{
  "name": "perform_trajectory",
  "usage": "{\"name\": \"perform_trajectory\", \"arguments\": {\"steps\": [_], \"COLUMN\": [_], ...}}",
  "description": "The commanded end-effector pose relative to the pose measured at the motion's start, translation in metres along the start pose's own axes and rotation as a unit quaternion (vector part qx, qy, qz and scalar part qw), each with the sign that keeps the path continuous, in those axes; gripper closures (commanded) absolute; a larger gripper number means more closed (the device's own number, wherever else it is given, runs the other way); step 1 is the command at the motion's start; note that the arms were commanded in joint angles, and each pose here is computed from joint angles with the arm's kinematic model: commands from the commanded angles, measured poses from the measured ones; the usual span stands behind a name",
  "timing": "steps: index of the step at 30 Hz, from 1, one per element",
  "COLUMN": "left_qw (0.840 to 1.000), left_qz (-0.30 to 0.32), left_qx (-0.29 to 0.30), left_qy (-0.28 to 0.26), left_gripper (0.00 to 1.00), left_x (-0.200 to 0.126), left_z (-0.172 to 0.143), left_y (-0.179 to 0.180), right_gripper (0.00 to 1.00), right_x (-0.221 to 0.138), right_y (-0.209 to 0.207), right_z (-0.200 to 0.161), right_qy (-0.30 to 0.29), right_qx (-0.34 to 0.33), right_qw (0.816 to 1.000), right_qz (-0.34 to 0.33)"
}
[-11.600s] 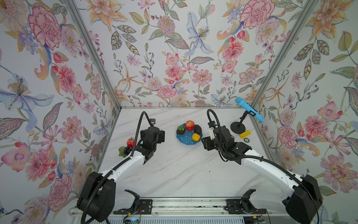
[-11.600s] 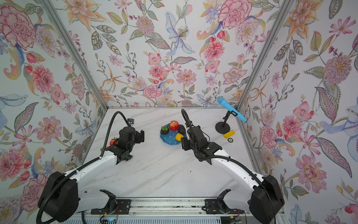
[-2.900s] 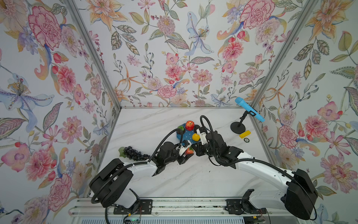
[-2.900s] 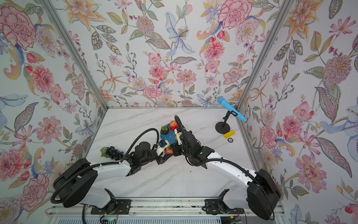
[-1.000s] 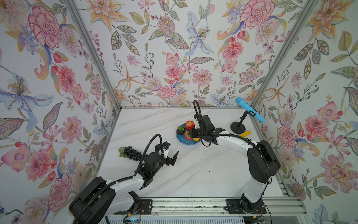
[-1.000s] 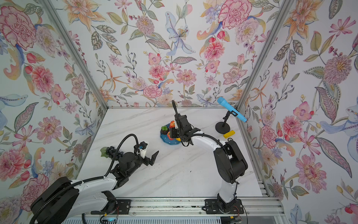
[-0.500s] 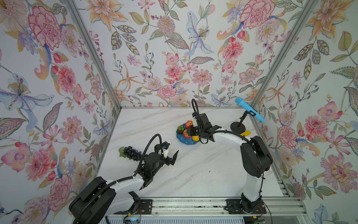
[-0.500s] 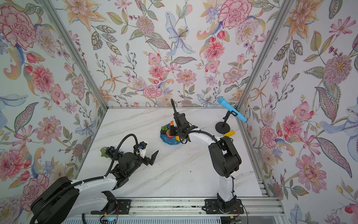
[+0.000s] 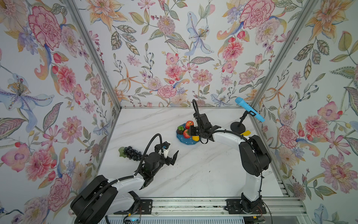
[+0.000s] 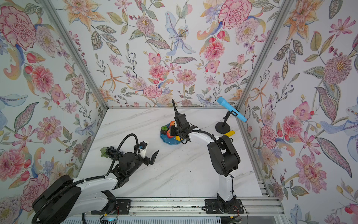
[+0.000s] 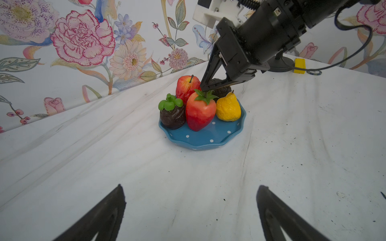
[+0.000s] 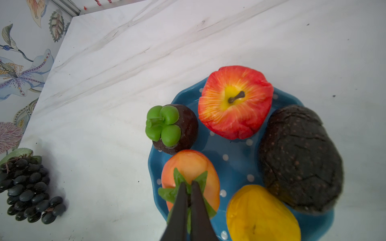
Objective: Arrange fruit in a fruit bowl
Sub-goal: Place the fruit in the fruit bowl.
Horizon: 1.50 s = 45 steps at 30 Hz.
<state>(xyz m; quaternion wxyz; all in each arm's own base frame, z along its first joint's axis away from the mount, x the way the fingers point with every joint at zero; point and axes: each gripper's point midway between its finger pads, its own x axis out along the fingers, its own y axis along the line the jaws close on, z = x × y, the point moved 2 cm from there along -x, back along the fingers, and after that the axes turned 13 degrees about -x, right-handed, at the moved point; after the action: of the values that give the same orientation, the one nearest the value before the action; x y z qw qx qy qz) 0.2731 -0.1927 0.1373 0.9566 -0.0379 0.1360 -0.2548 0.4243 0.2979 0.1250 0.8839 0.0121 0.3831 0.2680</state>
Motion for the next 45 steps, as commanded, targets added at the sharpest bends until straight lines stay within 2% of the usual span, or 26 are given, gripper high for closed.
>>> {"name": "perform_trajectory", "arguments": {"steps": [1,12,22,28,34,41,45], "left_qw": [1.0,1.0,1.0,1.0,1.0,1.0,0.998], "left_qz": [-0.003,-0.006,-0.007,-0.006,-0.006,0.003,0.028], "left_qx": [-0.001,-0.001,-0.002,-0.002,-0.002,-0.012,-0.052], "left_qy": [-0.003,0.001,0.002,0.003,0.004,0.009,0.008], "left_gripper": [0.01,0.01,0.01,0.01,0.01,0.01,0.01], "left_x": [0.001,0.003,0.003,0.003,0.004,0.007,0.01], "left_z": [-0.001,-0.002,-0.003,-0.004,-0.004,-0.002,0.006], "left_y": [0.001,0.0,0.0,0.0,0.0,0.002,0.008], "right_gripper": [0.97,0.93,0.85,0.77,0.75,0.67,0.62], "right_x": [0.005,0.006,0.007,0.003,-0.006,-0.036,-0.069], "right_y": [-0.01,-0.019,-0.025,-0.027,-0.025,-0.012,-0.003], "right_z": [0.006,0.007,0.006,0.007,0.014,0.027,0.03], "right_qy": [-0.009,-0.01,-0.009,-0.012,-0.023,-0.041,-0.056], "right_qx": [0.014,0.028,0.033,0.035,0.032,0.011,-0.013], "right_qw": [1.0,0.999,0.999,0.999,0.999,0.999,0.998], "right_qz": [-0.018,-0.025,-0.031,-0.034,-0.032,-0.02,-0.022]}}
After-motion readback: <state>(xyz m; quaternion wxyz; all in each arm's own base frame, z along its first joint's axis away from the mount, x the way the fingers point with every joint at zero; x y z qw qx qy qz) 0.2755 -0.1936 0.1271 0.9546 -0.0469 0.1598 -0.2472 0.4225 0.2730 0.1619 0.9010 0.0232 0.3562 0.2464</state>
